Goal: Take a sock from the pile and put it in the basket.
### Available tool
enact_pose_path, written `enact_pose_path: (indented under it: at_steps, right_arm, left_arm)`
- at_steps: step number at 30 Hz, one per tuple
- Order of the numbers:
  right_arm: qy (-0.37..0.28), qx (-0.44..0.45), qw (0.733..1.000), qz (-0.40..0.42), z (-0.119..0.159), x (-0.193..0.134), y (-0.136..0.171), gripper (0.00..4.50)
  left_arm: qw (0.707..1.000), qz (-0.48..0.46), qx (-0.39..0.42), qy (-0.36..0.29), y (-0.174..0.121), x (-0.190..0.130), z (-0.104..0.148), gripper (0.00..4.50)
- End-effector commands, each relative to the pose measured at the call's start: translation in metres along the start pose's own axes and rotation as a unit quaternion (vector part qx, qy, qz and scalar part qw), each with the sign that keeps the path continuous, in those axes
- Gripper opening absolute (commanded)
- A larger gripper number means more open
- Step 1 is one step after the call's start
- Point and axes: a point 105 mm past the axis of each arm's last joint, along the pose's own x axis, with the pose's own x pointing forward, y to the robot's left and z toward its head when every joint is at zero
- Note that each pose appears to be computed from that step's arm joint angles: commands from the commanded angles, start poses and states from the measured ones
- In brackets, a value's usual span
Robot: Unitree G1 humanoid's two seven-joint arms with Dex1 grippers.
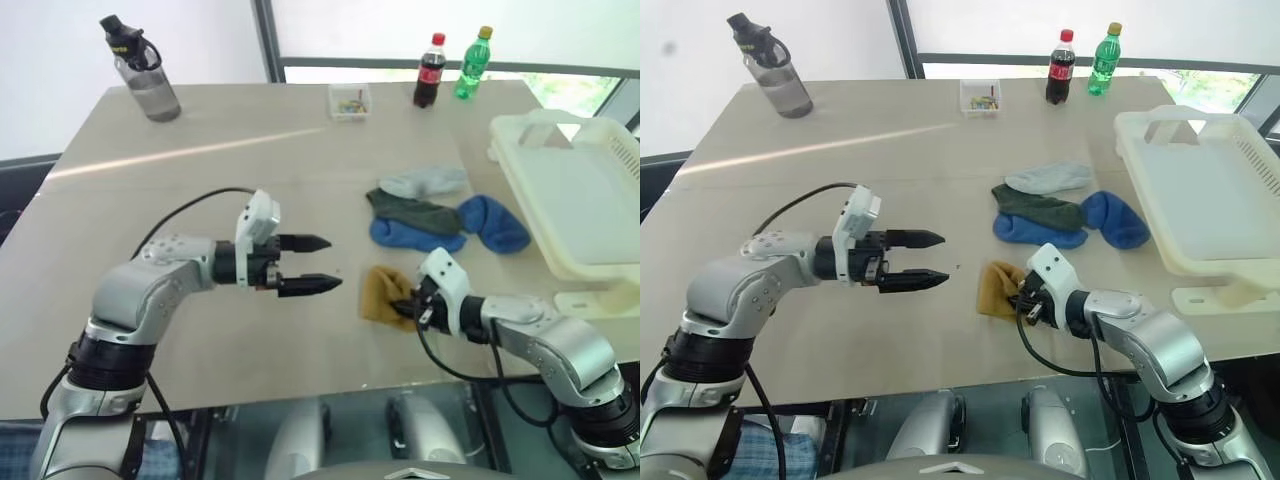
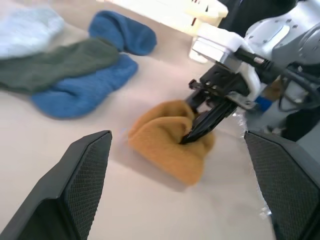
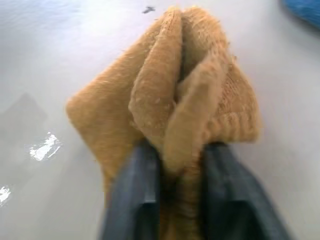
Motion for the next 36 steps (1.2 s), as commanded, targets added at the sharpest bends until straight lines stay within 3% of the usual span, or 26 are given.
enact_pose_path:
  at_steps: [1,7,10,17,21,26,31,36]
  right_arm:
    - [0.057,0.024,0.998,-0.005,-0.029,0.007,-0.004,0.11]
    - [0.022,0.010,1.000,0.010,-0.010,0.001,-0.003,0.00]
    - [-0.039,0.024,0.999,-0.005,0.021,-0.013,-0.016,0.00]
    - [-0.161,0.041,0.984,-0.058,0.091,-0.078,-0.055,0.00]
    - [-0.209,0.065,0.969,-0.112,0.117,-0.117,-0.087,0.00]
    - [-0.260,0.151,0.924,-0.238,0.120,-0.173,-0.154,0.00]
    - [-0.334,0.239,0.851,-0.328,0.118,-0.219,-0.206,0.00]
    - [-0.332,0.339,0.774,-0.419,0.086,-0.237,-0.248,0.00]
  left_arm:
    - [0.998,-0.010,0.055,-0.020,-0.008,-0.005,0.015,4.50]
    - [0.996,-0.015,0.081,-0.040,-0.011,-0.007,0.026,4.50]
    - [0.994,-0.013,0.087,-0.061,-0.011,-0.009,0.035,4.50]
    - [0.990,-0.005,0.112,-0.090,-0.009,-0.013,0.056,4.50]
    - [0.986,-0.001,0.124,-0.112,-0.007,-0.011,0.069,4.50]
    - [0.980,0.014,0.147,-0.130,-0.002,-0.005,0.085,4.50]
    - [0.979,0.006,0.153,-0.138,-0.003,0.004,0.088,4.50]
    - [0.979,-0.002,0.151,-0.139,-0.004,0.012,0.086,4.50]
